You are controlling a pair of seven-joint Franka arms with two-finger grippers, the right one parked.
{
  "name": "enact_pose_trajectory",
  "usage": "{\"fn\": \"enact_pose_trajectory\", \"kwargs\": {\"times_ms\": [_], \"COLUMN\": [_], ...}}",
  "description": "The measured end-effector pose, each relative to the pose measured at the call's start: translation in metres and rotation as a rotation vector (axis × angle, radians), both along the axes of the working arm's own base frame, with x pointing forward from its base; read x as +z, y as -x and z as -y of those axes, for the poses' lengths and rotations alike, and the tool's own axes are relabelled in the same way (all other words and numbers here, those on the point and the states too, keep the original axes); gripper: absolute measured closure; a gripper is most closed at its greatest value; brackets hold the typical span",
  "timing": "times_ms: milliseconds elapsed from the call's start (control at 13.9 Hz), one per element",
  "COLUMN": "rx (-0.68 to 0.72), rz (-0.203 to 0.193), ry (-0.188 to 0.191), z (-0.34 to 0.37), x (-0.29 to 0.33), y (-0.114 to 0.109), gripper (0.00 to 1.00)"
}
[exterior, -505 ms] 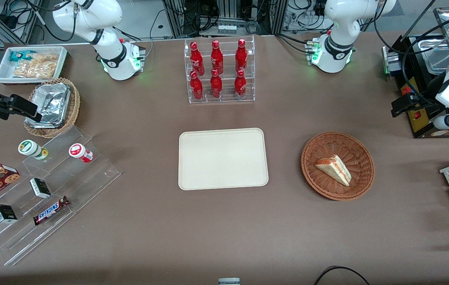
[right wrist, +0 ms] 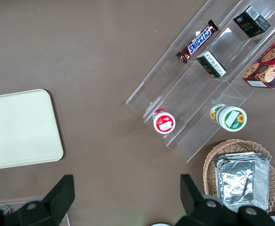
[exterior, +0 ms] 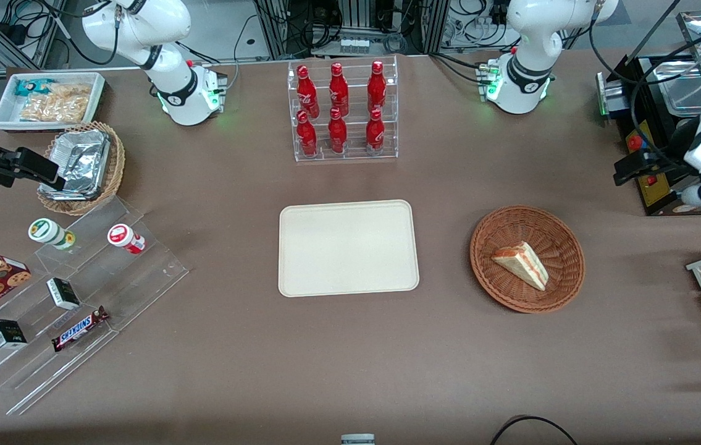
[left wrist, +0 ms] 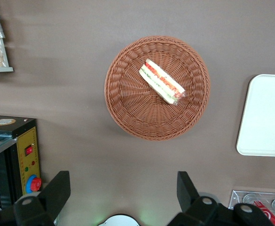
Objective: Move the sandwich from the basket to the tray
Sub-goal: 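Move the left gripper down over the sandwich in the wicker basket, then close the left gripper on the wrapped sandwich wedge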
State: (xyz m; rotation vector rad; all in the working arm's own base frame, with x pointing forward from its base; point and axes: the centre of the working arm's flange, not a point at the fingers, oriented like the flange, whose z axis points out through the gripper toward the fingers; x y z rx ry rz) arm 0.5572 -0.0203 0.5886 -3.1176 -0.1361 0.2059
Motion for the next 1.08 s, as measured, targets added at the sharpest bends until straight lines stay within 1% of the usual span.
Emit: {"fn": "enact_pose_trajectory", "kwargs": {"times_ms": [144, 216, 360, 432, 649, 793, 865, 937, 1081], "rx": [-0.004, 0.001, 0.08, 0.144, 0.323, 0.453, 0.52, 0.583, 0.675], "rz": [-0.014, -0.007, 0.021, 0.044, 0.125, 0.16, 0.169, 0.169, 0.152], "ry": [0.006, 0.008, 0.002, -0.003, -0.001, 0.007, 0.009, 0.007, -0.005], "z": [0.002, 0.005, 0.018, 0.029, 0.063, 0.077, 0.083, 0.086, 0.086], "x": [-0.034, -0.056, -0.102, -0.126, -0.19, -0.223, -0.235, -0.245, -0.257], "y": [-0.015, -0.023, -0.031, -0.032, -0.021, -0.008, -0.002, 0.004, 0.011], "gripper": [0.0, 0.0, 0.0, 0.0, 0.0, 0.0, 0.0, 0.0, 0.0]}}
